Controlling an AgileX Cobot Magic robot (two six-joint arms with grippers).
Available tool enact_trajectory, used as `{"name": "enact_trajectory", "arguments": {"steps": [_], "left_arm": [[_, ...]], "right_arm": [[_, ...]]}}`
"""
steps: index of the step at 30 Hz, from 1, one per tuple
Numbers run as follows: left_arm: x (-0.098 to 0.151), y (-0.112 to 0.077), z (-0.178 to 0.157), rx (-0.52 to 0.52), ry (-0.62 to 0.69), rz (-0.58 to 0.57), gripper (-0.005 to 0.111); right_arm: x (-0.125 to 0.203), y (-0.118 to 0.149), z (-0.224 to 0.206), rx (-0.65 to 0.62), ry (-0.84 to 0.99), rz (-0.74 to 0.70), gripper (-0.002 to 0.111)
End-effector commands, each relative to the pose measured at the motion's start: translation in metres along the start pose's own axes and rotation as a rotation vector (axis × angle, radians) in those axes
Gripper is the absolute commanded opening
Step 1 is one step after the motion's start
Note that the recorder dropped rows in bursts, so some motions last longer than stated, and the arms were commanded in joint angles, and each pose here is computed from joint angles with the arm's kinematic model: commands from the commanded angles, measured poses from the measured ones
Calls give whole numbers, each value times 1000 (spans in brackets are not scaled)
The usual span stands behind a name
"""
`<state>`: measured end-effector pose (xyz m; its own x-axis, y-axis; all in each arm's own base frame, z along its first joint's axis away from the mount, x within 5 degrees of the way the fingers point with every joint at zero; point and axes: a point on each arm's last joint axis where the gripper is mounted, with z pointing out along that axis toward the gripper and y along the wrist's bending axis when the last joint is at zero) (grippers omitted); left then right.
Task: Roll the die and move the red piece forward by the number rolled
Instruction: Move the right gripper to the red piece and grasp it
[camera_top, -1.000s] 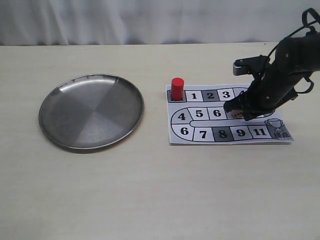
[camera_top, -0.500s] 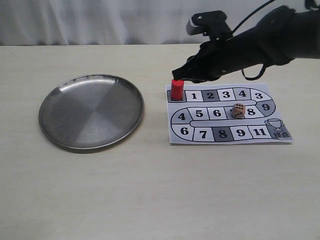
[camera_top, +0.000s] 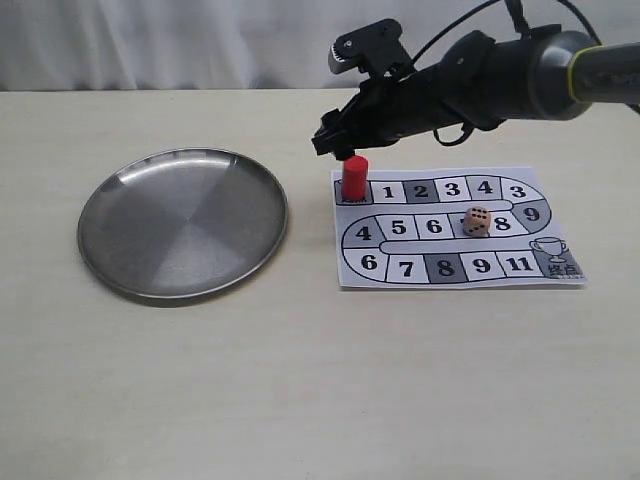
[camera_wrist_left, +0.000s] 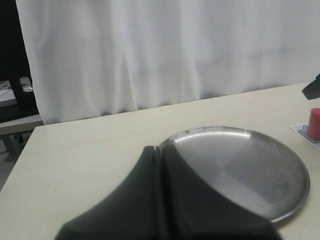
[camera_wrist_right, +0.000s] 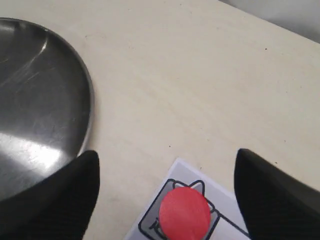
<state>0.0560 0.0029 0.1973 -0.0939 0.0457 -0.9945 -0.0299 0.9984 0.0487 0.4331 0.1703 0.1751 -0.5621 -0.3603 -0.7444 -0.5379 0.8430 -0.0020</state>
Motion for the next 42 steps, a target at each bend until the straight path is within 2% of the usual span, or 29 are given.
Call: {"name": "enact_trajectory", "arguments": {"steps": [1, 8, 15, 18, 23, 26, 37, 42], "left_arm": [[0, -1, 0, 10, -9, -2, 0], [0, -1, 0, 10, -9, -2, 0], [0, -1, 0, 10, -9, -2, 0], [0, -1, 0, 10, -9, -2, 0], [0, -1, 0, 10, -9, -2, 0], [0, -1, 0, 10, -9, -2, 0], [0, -1, 0, 10, -9, -2, 0], [0, -1, 0, 10, -9, -2, 0]], "right_arm": [[2, -17, 16, 0, 21, 57, 71], [24, -26, 36, -26, 104, 96, 71], [42, -27, 55, -13, 134, 54, 68], [44, -27, 56, -18, 137, -2, 53], [44, -26, 56, -24, 143, -2, 17], [44, -26, 56, -25, 144, 0, 4], [44, -26, 56, -28, 147, 5, 5], [33, -27, 46, -19, 118, 45, 5]]}}
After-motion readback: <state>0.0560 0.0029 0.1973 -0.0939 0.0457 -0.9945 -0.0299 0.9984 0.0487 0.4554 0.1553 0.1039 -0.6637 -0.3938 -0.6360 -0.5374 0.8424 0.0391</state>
